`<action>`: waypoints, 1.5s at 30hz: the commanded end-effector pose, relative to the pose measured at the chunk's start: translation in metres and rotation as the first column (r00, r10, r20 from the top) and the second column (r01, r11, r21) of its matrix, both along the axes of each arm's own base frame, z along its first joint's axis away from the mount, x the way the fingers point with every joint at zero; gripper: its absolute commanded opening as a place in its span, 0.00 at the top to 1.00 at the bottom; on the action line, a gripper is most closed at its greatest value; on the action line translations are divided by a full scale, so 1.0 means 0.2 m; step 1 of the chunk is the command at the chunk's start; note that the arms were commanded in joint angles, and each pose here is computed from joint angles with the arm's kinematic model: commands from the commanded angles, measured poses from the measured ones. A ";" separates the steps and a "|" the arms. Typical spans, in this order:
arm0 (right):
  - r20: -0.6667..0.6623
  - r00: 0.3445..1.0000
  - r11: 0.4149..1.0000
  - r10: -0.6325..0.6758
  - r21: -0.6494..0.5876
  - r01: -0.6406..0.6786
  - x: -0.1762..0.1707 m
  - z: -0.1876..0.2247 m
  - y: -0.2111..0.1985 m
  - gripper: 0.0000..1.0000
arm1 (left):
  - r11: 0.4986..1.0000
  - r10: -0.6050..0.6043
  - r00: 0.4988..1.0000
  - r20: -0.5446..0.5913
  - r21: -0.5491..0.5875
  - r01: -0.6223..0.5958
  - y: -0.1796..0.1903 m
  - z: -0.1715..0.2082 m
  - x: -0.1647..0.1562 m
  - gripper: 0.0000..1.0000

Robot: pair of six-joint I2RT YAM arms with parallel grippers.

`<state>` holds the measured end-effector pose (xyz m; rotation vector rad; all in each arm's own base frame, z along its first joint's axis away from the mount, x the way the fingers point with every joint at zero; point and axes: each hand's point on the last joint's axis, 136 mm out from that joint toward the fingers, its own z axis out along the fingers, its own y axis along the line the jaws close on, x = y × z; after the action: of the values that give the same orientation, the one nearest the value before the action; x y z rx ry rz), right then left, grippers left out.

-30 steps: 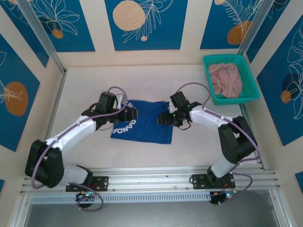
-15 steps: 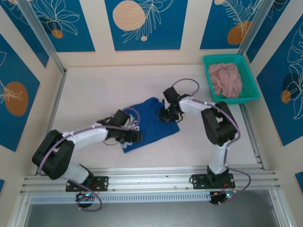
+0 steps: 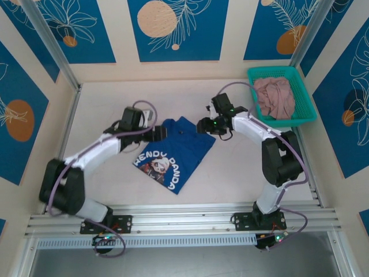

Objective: Fold the inside-out t-shirt

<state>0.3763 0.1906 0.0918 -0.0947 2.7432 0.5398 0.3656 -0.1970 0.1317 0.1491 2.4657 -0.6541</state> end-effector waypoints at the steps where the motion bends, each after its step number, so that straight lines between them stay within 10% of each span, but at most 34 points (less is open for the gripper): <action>1: -0.120 0.987 0.994 -0.107 -0.009 0.107 -0.11 -0.13 -0.10 0.34 | 0.987 -0.132 0.991 0.008 0.098 0.131 -0.03 -0.08 0.20 0.17; 11: -0.191 0.973 0.989 -0.128 0.052 0.140 -0.08 -0.26 -0.05 0.35 | 0.946 -0.309 0.943 -0.125 0.059 0.318 -0.21 -0.34 0.52 0.21; 27: -0.199 0.971 0.983 -0.136 0.091 0.157 0.02 -0.35 0.08 0.51 | 0.848 -0.524 0.820 -0.231 -0.056 0.526 -0.51 -0.57 0.41 0.43; 41: 0.026 0.997 0.993 -0.069 0.102 0.066 0.28 -0.22 0.05 0.94 | 0.915 -0.398 0.906 -0.142 -0.138 0.380 -0.38 -0.38 0.64 0.99; 45: 0.116 0.993 0.994 -0.038 0.107 0.026 0.39 -0.12 0.02 1.00 | 0.931 -0.312 0.947 -0.073 -0.224 0.289 -0.29 -0.21 0.73 1.00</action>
<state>0.4264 0.1980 0.0485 0.0381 2.6979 0.6515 0.4938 -0.2682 0.0425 0.5396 2.5959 -0.9809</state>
